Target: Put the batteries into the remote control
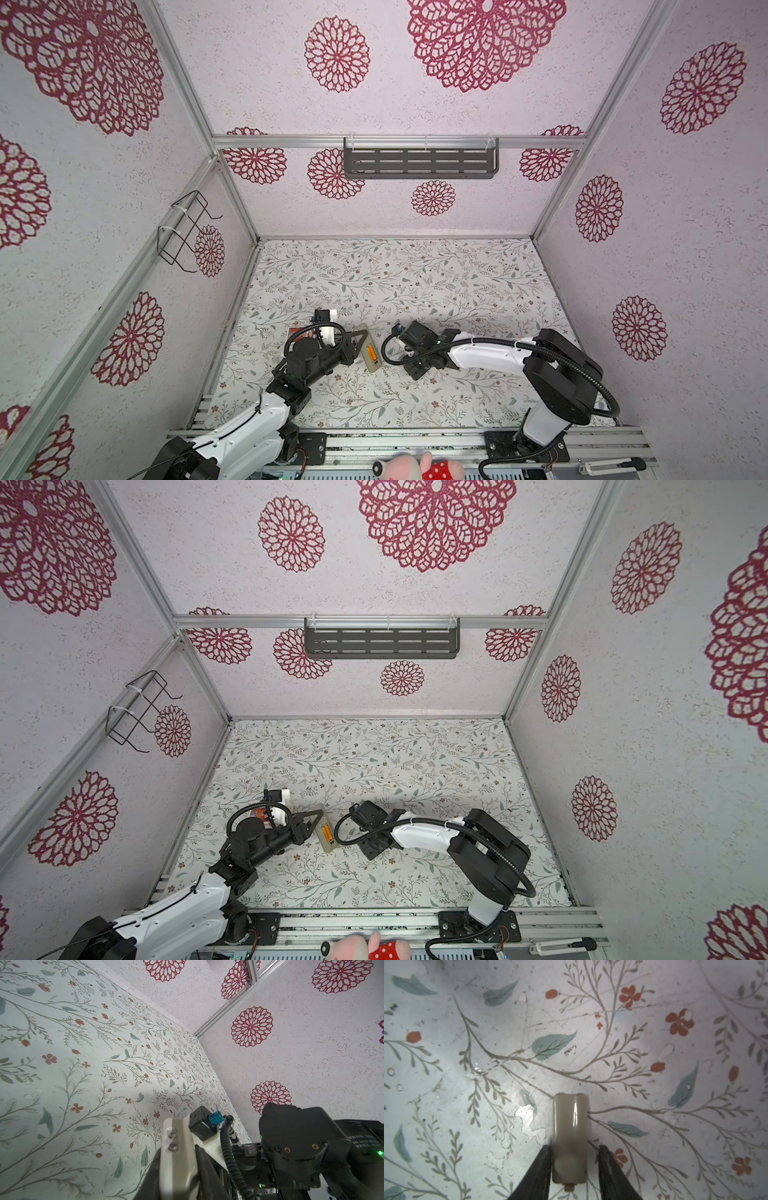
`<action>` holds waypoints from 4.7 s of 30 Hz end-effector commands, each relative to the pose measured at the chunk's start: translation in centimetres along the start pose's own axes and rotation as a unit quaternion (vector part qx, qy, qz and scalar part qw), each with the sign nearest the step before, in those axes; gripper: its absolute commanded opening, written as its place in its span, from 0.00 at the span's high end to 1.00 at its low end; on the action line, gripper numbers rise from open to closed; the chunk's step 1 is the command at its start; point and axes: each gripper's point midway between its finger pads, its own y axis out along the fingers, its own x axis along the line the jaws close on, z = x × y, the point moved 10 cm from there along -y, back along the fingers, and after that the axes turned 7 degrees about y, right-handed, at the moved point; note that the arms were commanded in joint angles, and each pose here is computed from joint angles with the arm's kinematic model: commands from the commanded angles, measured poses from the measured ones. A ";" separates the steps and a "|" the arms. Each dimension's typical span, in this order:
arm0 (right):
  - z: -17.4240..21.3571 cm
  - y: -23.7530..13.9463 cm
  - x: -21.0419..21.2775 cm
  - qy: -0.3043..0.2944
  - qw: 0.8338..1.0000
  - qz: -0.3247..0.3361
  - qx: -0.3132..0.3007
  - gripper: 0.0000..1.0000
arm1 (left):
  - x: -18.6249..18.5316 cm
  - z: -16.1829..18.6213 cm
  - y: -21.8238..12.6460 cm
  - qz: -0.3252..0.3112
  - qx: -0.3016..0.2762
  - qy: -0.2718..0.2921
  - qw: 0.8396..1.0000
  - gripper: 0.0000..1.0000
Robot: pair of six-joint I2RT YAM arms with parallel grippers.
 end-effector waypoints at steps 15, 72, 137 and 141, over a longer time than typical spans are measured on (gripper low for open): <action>0.3 -0.3 0.4 -0.014 1.000 0.002 0.007 0.72 | 0.2 -0.5 0.0 -0.008 -0.033 -0.011 0.999 1.00; -6.7 -11.9 7.4 -0.022 0.973 -0.071 -0.220 0.86 | -0.6 -2.0 -1.0 0.023 -0.127 -0.024 0.991 1.00; -7.5 -10.5 9.0 -0.043 0.975 -0.093 -0.199 0.79 | -1.4 -1.5 -0.9 0.085 -0.102 -0.030 0.991 1.00; -7.5 -10.5 9.0 -0.042 0.974 -0.094 -0.200 0.76 | -1.2 -1.3 -0.9 0.083 -0.105 -0.038 0.990 1.00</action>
